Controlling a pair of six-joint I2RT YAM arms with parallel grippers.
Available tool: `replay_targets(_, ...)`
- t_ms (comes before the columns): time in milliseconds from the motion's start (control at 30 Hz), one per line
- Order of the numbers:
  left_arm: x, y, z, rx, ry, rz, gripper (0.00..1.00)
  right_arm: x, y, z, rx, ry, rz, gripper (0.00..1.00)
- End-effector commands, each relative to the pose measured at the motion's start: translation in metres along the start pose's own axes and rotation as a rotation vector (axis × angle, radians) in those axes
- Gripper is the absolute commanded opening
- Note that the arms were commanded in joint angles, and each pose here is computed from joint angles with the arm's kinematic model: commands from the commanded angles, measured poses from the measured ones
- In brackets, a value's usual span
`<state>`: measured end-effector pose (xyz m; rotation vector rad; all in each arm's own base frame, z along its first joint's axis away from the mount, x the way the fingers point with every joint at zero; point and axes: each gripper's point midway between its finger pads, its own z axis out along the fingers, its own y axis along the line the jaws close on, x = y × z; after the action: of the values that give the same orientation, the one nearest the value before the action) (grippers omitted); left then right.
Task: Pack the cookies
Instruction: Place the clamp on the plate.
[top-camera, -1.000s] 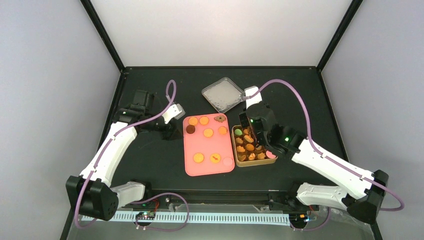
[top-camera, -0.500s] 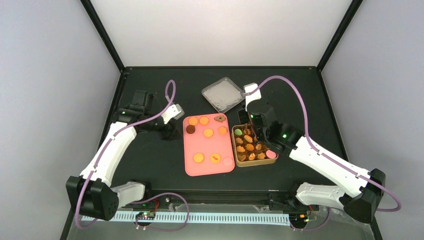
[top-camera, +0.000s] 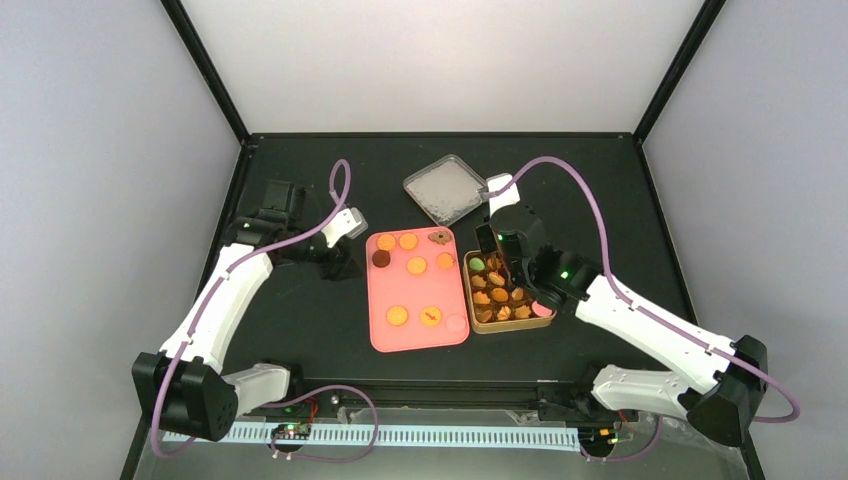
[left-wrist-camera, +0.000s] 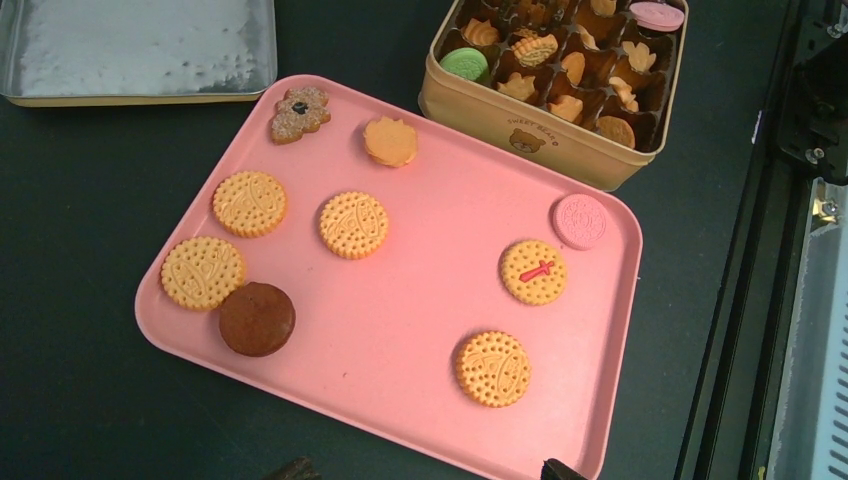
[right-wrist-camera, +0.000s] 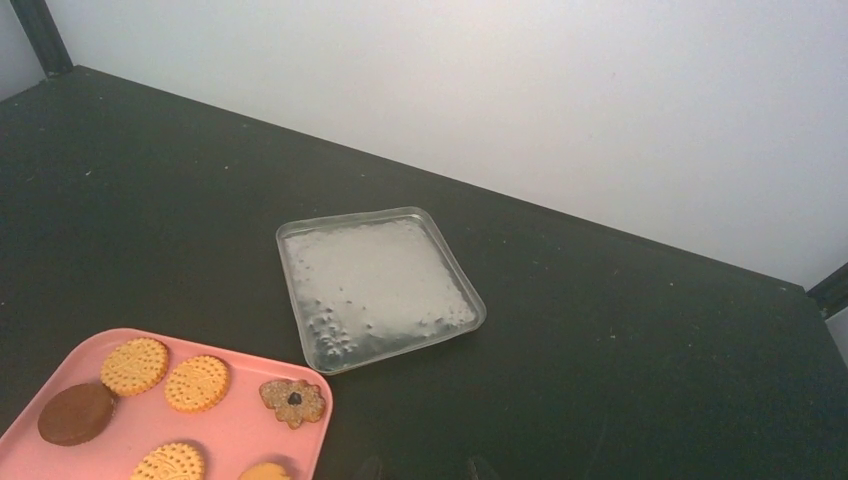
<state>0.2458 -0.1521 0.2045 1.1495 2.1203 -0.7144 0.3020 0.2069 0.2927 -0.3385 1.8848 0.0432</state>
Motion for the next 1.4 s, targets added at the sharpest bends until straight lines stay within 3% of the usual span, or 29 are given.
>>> replay_targets(0, -0.002, -0.003, -0.004, 0.011, -0.015, 0.009, 0.60, 0.006, -0.003, 0.001, 0.007, 0.003, 0.020, 0.01)
replay_targets(167, -0.001, -0.003, -0.004, 0.011, -0.013, 0.007, 0.59, -0.001, -0.005, 0.000, 0.019, -0.006, -0.001, 0.01)
replay_targets(300, -0.002, -0.001, -0.005, 0.007, -0.015, -0.003, 0.60, -0.042, -0.016, -0.019, 0.021, -0.093, 0.038, 0.01)
replay_targets(533, 0.001, 0.013, -0.014, -0.027, -0.010, -0.072, 0.62, -0.086, 0.017, -0.033, -0.202, -0.146, 0.187, 0.01)
replay_targets(667, 0.004, 0.019, -0.022, -0.063, -0.012, -0.072, 0.64, -0.077, 0.068, -0.020, -0.415, -0.049, 0.303, 0.01)
replay_targets(800, 0.009, 0.023, -0.027, -0.092, -0.013, -0.080, 0.65, -0.048, 0.118, 0.006, -0.540, 0.142, 0.360, 0.01)
replay_targets(933, 0.016, 0.026, -0.027, -0.099, 0.001, -0.095, 0.65, -0.012, 0.144, 0.037, -0.521, 0.324, 0.349, 0.01)
replay_targets(1200, 0.024, 0.027, -0.025, -0.113, 0.018, -0.093, 0.64, 0.033, 0.169, 0.081, -0.450, 0.485, 0.350, 0.02)
replay_targets(1367, 0.035, 0.030, -0.018, -0.109, 0.046, -0.106, 0.65, 0.070, 0.186, 0.109, -0.415, 0.572, 0.368, 0.13)
